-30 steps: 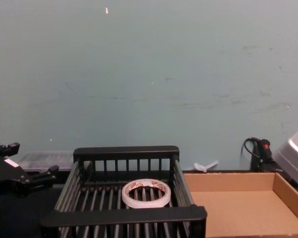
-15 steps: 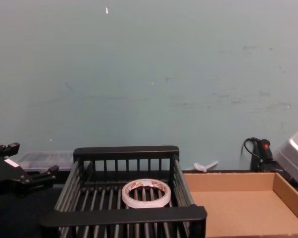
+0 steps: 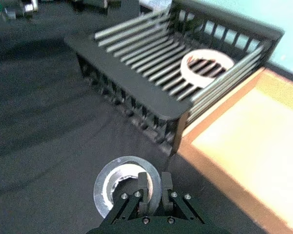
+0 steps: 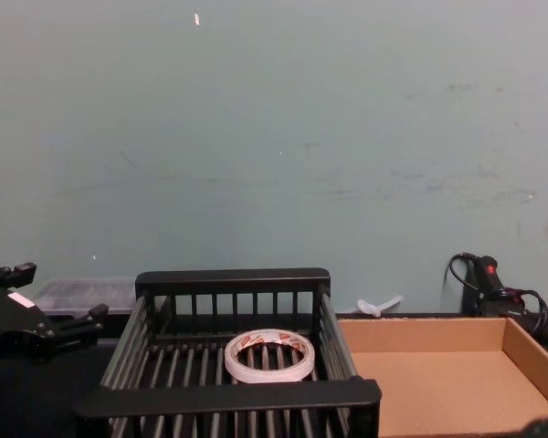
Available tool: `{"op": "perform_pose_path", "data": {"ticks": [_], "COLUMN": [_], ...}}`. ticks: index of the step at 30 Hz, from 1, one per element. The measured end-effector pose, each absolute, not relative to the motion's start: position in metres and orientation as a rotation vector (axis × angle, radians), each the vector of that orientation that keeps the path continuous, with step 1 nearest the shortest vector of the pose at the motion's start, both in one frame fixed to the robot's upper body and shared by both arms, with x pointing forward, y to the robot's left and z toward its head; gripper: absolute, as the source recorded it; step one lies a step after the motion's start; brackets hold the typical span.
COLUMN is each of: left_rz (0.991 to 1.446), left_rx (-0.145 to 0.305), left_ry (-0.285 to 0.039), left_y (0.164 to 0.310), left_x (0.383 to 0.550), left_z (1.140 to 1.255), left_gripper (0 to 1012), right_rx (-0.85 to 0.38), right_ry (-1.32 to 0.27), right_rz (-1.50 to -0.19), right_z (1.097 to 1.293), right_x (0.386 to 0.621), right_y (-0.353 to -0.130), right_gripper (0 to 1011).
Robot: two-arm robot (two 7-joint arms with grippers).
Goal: Pick up the white tape and place it into the black box , Pick up the silver tape and place it into the brown box.
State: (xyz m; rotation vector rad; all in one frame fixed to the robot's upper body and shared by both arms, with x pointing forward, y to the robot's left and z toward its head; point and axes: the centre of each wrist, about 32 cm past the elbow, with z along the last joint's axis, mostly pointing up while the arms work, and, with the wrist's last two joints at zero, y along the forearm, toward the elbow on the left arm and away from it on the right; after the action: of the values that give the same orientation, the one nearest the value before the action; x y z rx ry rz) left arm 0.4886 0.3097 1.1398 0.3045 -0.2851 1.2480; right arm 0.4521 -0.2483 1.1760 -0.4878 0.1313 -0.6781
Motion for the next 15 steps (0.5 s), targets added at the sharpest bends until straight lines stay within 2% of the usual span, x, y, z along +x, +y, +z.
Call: {"op": "perform_pose_path", "data": {"ticks": [8,15], "left_rz": [1.248,1.248], "left_rx": [0.305,0.304], "left_ry": [-0.285,-0.285], "left_y": [0.31,0.31], "left_x": [0.489,0.489], "left_z": [1.14,1.14], "left_gripper": [1001,1001], "right_rx": [-0.397,-0.35], "right_ry": [0.065,0.027], "right_rz": [-0.758,-0.85], "right_z": [1.197,1.208], "right_x": [0.456,0.466], "right_y": [-0.263,-0.271], "right_gripper": [172,172]}}
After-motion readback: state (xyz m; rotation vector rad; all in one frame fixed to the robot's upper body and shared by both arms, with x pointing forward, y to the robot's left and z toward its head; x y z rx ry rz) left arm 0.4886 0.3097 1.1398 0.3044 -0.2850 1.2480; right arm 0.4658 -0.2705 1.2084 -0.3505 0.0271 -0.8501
